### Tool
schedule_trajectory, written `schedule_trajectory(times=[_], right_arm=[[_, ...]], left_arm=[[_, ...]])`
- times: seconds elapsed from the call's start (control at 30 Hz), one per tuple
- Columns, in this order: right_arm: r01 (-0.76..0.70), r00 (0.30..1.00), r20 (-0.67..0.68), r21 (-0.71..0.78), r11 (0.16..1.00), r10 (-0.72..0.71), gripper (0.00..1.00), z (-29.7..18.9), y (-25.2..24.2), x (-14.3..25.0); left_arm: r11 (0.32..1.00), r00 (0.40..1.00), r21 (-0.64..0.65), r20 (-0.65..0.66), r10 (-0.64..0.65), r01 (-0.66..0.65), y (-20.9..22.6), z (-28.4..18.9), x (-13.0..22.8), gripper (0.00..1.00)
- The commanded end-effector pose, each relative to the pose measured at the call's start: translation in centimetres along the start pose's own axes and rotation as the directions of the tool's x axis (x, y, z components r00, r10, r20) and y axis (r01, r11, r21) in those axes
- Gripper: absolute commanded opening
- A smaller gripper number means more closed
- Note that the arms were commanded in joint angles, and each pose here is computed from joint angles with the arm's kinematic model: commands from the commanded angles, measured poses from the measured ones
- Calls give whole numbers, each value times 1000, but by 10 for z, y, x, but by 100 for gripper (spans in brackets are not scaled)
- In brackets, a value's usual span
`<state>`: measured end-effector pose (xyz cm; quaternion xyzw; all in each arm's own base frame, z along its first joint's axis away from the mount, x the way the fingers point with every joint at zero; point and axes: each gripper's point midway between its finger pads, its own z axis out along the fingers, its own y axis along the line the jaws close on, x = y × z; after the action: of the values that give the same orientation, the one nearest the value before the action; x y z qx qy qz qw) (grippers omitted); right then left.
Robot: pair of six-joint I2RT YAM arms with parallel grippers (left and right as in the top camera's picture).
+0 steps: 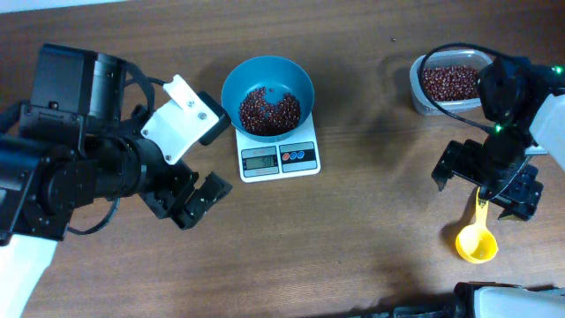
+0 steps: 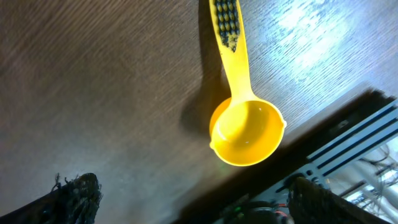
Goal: Scoop item into bowl and weigh 50g on scale
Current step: 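Lower the scoop to the table right of the bean tub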
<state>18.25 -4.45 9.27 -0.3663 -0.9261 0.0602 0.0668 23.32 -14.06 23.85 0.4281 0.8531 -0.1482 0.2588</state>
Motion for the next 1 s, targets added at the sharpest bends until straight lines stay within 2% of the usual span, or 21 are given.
schedule_trajectory(times=[0.0, 0.17, 0.3, 0.6, 0.63, 0.7, 0.73, 0.83, 0.87, 0.9, 0.97], right_arm=[[-217, 976, 32, 26, 976, 216, 98, 3, -6, -3], [-248, 968, 51, 93, 964, 244, 99, 30, -19, 2], [-410, 910, 18, 185, 893, 415, 100, 46, -37, 27], [-425, 905, 77, 170, 889, 418, 98, 46, -37, 15], [-431, 902, 60, 127, 893, 427, 80, 48, -27, 13], [-441, 898, 2, 19, 897, 441, 58, 49, -4, 10], [-449, 894, -22, -52, 892, 448, 40, 49, 11, 5], [-609, 793, -67, -82, 789, 605, 12, 48, 21, 5], [-647, 762, -80, -79, 758, 643, 4, 48, 22, 6], [-682, 732, -86, -76, 728, 676, 4, 48, 22, 6], [-812, 583, -114, -58, 581, 804, 4, 48, 24, 7]], left_arm=[[1000, 1000, 7, 11, -5, 5, -2, -2, -3, 99], [1000, 1000, 7, 11, -5, 5, -2, -2, -3, 98], [1000, 1000, 7, 11, -5, 5, -2, -2, -3, 98], [1000, 1000, 7, 11, -5, 5, -2, -2, -3, 98], [1000, 1000, 7, 11, -5, 5, -2, -2, -3, 99], [1000, 1000, 7, 11, -5, 5, -2, -2, -3, 98], [1000, 1000, 7, 11, -5, 5, -2, -2, -3, 98], [1000, 1000, 7, 11, -5, 5, -2, -2, -3, 99], [1000, 1000, 7, 11, -5, 5, -2, -2, -3, 98], [1000, 1000, 7, 11, -5, 5, -2, -2, -3, 99], [1000, 1000, 7, 11, -5, 5, -2, -2, -3, 99]])
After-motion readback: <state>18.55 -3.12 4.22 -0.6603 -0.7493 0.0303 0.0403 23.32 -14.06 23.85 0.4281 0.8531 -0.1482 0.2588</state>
